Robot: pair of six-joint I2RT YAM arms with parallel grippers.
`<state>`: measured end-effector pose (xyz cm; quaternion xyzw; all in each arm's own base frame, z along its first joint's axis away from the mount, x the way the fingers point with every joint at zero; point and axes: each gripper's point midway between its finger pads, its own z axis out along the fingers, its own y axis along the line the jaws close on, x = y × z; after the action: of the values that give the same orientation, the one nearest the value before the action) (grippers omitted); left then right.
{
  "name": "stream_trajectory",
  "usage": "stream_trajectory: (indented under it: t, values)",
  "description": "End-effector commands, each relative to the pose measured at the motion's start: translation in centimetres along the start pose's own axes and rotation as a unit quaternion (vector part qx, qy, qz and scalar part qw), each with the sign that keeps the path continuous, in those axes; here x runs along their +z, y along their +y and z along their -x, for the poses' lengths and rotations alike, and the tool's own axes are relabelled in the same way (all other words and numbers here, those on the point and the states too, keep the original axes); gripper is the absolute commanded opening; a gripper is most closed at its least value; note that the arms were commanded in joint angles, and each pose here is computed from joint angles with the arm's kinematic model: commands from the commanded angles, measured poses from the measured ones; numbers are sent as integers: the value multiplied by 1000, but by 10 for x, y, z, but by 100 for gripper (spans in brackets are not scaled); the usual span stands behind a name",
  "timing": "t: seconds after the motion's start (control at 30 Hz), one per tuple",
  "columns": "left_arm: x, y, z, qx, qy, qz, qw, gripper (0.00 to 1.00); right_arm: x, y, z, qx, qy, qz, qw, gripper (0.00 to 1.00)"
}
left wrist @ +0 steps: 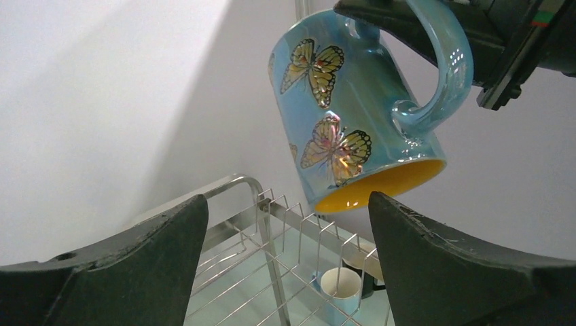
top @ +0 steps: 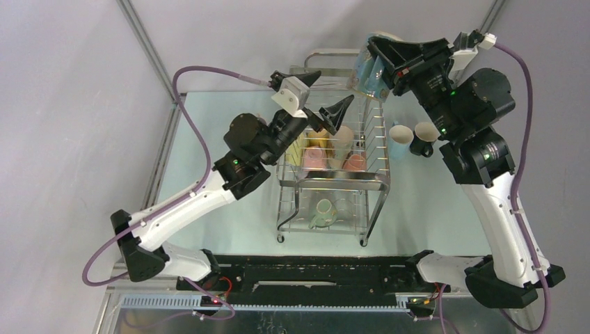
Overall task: Unload the cups from the dish rack
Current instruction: Place the cup at the center of the board.
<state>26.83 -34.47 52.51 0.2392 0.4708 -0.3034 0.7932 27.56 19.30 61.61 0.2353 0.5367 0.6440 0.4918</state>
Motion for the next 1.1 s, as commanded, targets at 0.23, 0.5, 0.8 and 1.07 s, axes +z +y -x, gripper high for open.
stream_trajectory:
  t: [0.23, 0.5, 0.8, 1.07]
  values:
    - [15, 9, 4, -3, -48, 49, 998, 87, -15, 66, 4, 36, -30, 115, 992, 0]
    - [24, 16, 14, 3, -77, 70, 995, 80, -22, 65, 0, 59, -27, 123, 990, 0]
    - [28, 20, 20, 18, -101, 90, 991, 66, -25, 76, -5, 86, -10, 146, 986, 0]
    - [26, 27, 29, 19, -117, 111, 987, 51, -27, 76, -6, 92, -6, 147, 985, 0]
